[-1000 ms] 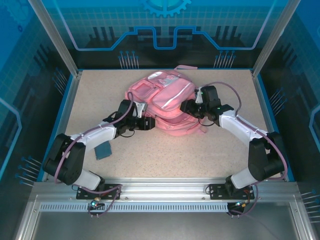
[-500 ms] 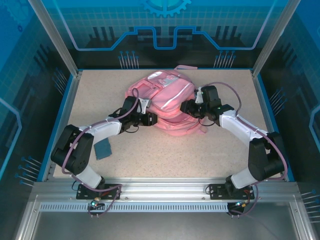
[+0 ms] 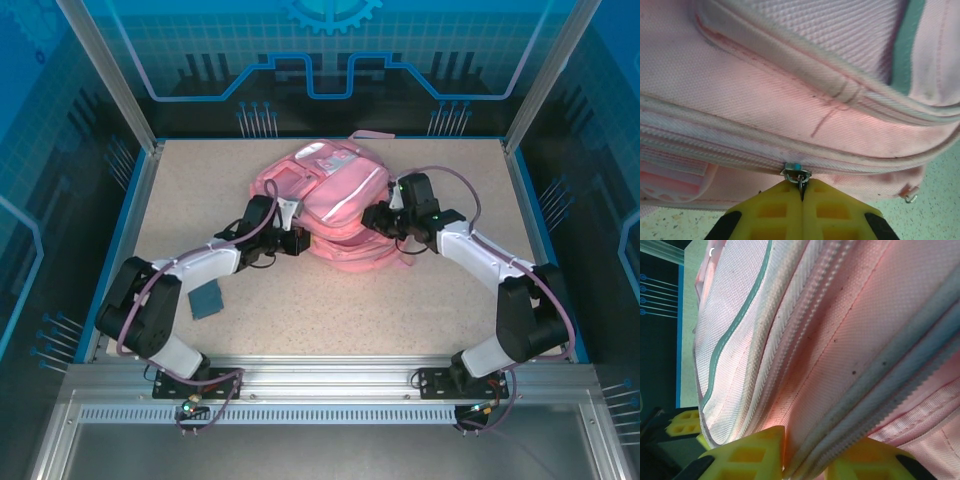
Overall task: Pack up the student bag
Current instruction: Zip the student bag at the top-center of the table.
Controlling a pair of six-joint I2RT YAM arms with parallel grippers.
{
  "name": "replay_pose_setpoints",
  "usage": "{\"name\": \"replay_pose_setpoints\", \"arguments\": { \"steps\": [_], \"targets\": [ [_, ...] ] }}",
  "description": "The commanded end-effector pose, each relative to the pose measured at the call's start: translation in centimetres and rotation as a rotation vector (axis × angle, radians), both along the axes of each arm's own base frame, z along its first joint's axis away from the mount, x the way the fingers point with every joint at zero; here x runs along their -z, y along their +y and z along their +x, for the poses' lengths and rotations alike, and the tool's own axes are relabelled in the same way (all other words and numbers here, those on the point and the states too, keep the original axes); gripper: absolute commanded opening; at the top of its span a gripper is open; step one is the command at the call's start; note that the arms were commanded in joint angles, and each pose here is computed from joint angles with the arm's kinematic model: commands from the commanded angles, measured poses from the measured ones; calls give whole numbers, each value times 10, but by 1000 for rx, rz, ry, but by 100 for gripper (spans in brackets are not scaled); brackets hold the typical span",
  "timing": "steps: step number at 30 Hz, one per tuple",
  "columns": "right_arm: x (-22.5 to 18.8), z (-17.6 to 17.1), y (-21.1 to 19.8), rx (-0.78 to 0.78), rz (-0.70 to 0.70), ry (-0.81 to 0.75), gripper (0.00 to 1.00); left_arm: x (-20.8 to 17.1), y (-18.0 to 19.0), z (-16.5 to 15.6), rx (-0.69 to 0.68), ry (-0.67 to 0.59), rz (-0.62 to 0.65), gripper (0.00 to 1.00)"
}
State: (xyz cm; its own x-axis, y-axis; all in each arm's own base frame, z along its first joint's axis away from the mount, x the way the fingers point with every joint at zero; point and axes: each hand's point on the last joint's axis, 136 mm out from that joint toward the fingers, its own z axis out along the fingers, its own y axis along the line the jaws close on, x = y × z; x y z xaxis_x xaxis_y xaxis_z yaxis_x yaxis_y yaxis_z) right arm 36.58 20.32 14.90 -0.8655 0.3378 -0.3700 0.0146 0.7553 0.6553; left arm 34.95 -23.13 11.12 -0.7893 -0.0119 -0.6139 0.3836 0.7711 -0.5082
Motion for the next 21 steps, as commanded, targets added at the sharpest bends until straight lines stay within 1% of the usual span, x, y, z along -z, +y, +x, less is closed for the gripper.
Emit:
{"name": "replay_pose_setpoints", "arguments": {
  "steps": [1, 5, 10, 15, 18, 20, 21],
  "targets": [
    [5, -2, 9, 31, 2, 9, 23, -7, -13, -24, 58, -21, -14, 0],
    [8, -6, 26, 49, 53, 4, 21, -17, -33, -42, 69, -51, -78, 0],
    [10, -11, 48, 51, 81, 4, 21, -43, -61, -55, 95, -112, -166, 0],
    [13, -14, 62, 44, 82, 4, 21, -59, -95, -60, 125, -125, -244, 0],
    [15, -16, 59, 49, 64, 10, 22, -59, -112, -56, 131, -97, -260, 0],
    [15, -18, 51, 59, 36, 2, 25, -60, -113, -50, 108, -74, -248, 0],
    [14, -20, 45, 66, 18, -6, 26, -62, -110, -45, 93, -72, -231, 7]
  ]
}}
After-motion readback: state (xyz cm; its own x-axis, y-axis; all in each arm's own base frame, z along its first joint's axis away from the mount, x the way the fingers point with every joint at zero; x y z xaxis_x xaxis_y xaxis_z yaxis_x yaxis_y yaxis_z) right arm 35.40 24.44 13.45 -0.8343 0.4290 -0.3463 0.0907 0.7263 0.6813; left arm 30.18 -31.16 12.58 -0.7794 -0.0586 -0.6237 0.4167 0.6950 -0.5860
